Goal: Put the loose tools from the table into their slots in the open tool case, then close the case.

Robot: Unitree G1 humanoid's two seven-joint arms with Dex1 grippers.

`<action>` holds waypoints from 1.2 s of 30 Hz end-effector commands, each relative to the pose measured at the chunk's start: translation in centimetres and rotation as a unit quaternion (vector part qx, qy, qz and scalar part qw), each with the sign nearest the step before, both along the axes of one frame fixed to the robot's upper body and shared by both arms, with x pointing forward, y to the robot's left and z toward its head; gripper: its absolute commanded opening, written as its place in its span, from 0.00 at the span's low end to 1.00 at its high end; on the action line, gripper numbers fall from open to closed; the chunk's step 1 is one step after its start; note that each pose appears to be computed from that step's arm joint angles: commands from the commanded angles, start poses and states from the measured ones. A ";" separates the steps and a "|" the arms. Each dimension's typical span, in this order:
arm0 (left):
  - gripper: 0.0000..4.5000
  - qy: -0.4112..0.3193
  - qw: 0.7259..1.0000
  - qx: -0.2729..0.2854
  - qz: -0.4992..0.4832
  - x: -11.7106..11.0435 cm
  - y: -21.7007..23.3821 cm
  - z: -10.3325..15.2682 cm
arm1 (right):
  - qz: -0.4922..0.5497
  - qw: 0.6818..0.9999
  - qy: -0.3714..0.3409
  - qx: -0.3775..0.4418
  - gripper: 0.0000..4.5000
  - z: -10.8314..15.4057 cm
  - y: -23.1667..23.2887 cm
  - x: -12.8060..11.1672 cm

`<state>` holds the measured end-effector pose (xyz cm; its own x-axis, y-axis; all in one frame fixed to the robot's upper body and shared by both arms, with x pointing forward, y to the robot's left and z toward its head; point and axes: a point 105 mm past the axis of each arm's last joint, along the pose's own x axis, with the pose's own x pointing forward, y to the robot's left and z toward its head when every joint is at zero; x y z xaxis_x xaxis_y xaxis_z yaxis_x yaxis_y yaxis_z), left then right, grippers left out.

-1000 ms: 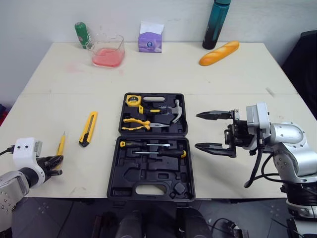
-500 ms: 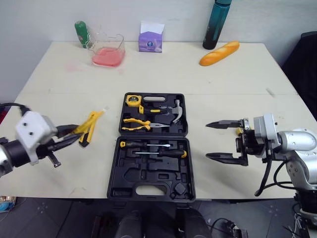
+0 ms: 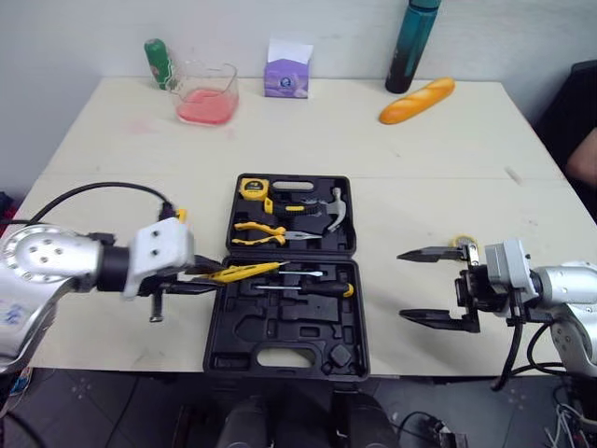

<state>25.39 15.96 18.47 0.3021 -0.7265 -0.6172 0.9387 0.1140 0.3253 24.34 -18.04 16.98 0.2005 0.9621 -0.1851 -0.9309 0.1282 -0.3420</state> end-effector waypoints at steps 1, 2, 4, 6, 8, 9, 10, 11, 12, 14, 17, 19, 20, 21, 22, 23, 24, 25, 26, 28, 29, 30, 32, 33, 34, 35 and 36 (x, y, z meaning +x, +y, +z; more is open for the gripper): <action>0.10 -0.012 0.998 0.051 -0.043 -0.3 -1.1 -0.6 | 0.008 1.000 -0.029 0.004 1.00 1.0 0.0 -0.5; 0.10 -0.022 0.997 0.061 -0.045 0.0 -1.4 -0.6 | 0.009 1.000 -0.030 0.004 1.00 1.0 0.0 -0.5; 0.10 -0.032 0.996 0.068 -0.047 0.5 -1.9 -0.5 | 0.009 0.999 -0.030 0.005 1.00 0.9 0.0 -0.6; 0.10 -0.035 0.995 0.084 -0.050 0.9 -2.3 -0.7 | 0.009 0.999 -0.030 0.005 1.00 0.7 0.1 -0.7; 0.10 -0.039 0.993 0.095 -0.055 1.1 -2.4 -0.9 | 0.009 0.999 -0.031 0.005 1.00 0.6 0.1 -0.7; 0.10 -0.040 0.993 0.098 -0.053 1.3 -2.5 -1.0 | 0.009 0.999 -0.030 0.006 1.00 0.6 0.1 -0.8; 0.10 -0.040 0.993 0.100 -0.051 1.4 -2.5 -1.1 | 0.008 0.999 -0.030 0.007 1.00 0.6 0.1 -0.8; 0.10 -0.037 0.992 0.106 -0.052 1.4 -2.5 -1.3 | 0.008 0.999 -0.030 0.006 1.00 0.5 0.1 -0.8; 0.10 -0.034 0.992 0.110 -0.056 1.3 -2.6 -1.6 | 0.008 0.999 -0.030 0.006 1.00 0.5 0.1 -0.8; 0.10 -0.022 0.991 0.118 -0.056 1.1 -2.7 -2.2 | 0.006 0.999 -0.031 0.004 1.00 0.5 0.2 -0.9; 0.10 -0.016 0.991 0.120 -0.053 1.0 -2.8 -2.7 | 0.005 0.999 -0.032 0.003 1.00 0.5 0.2 -1.0; 0.10 -0.008 0.991 0.125 -0.052 0.9 -2.7 -2.9 | 0.004 0.999 -0.033 0.002 1.00 0.5 0.4 -1.0; 0.10 -0.005 0.991 0.127 -0.052 0.8 -2.7 -3.0 | 0.004 0.999 -0.034 0.002 1.00 0.5 0.4 -0.9; 0.10 -0.004 0.991 0.128 -0.048 0.9 -2.7 -3.1 | 0.003 0.999 -0.034 0.002 1.00 0.5 0.5 -0.9; 0.10 -0.004 0.991 0.128 -0.045 0.9 -2.6 -3.1 | 0.003 0.999 -0.034 0.002 1.00 0.5 0.6 -0.9; 0.10 -0.005 0.991 0.130 -0.039 1.1 -2.6 -3.2 | 0.003 0.999 -0.035 0.002 1.00 0.6 0.6 -0.9; 0.10 -0.007 0.990 0.134 -0.034 1.3 -2.4 -3.3 | 0.002 0.999 -0.036 0.002 1.00 0.6 0.7 -0.8; 0.10 -0.005 0.989 0.143 -0.032 1.4 -2.2 -3.5 | 0.001 0.999 -0.037 0.001 1.00 0.7 0.8 -0.8; 0.10 -0.003 0.988 0.150 -0.031 1.4 -2.0 -3.7 | 0.000 0.999 -0.038 0.001 1.00 0.7 0.8 -0.8; 0.10 -0.001 0.986 0.161 -0.031 1.5 -1.7 -3.9 | -0.002 0.999 -0.039 0.000 1.00 0.8 0.9 -0.7; 0.10 -0.002 0.987 0.161 -0.027 1.6 -1.8 -3.9 | -0.003 0.999 -0.040 -0.001 1.00 0.9 0.9 -0.6; 0.10 -0.003 0.987 0.160 -0.024 1.8 -1.8 -3.9 | -0.003 0.999 -0.040 -0.002 1.00 0.9 0.9 -0.5; 0.10 -0.005 0.988 0.156 -0.016 2.0 -1.9 -3.8 | -0.004 0.999 -0.041 -0.002 1.00 0.9 0.9 -0.4; 0.10 -0.004 0.988 0.155 -0.013 2.1 -2.0 -3.8 | -0.004 0.999 -0.041 -0.002 1.00 1.0 1.0 -0.4; 0.10 -0.003 0.987 0.157 -0.012 2.1 -2.0 -3.8 | -0.004 0.999 -0.041 -0.002 1.00 1.0 1.0 -0.4; 0.10 0.001 0.987 0.162 -0.010 2.0 -1.9 -3.9 | -0.004 0.999 -0.041 -0.002 1.00 1.0 1.1 -0.4; 0.10 0.004 0.986 0.168 -0.012 1.9 -1.8 -4.0 | -0.004 0.999 -0.041 -0.001 1.00 1.0 1.2 -0.4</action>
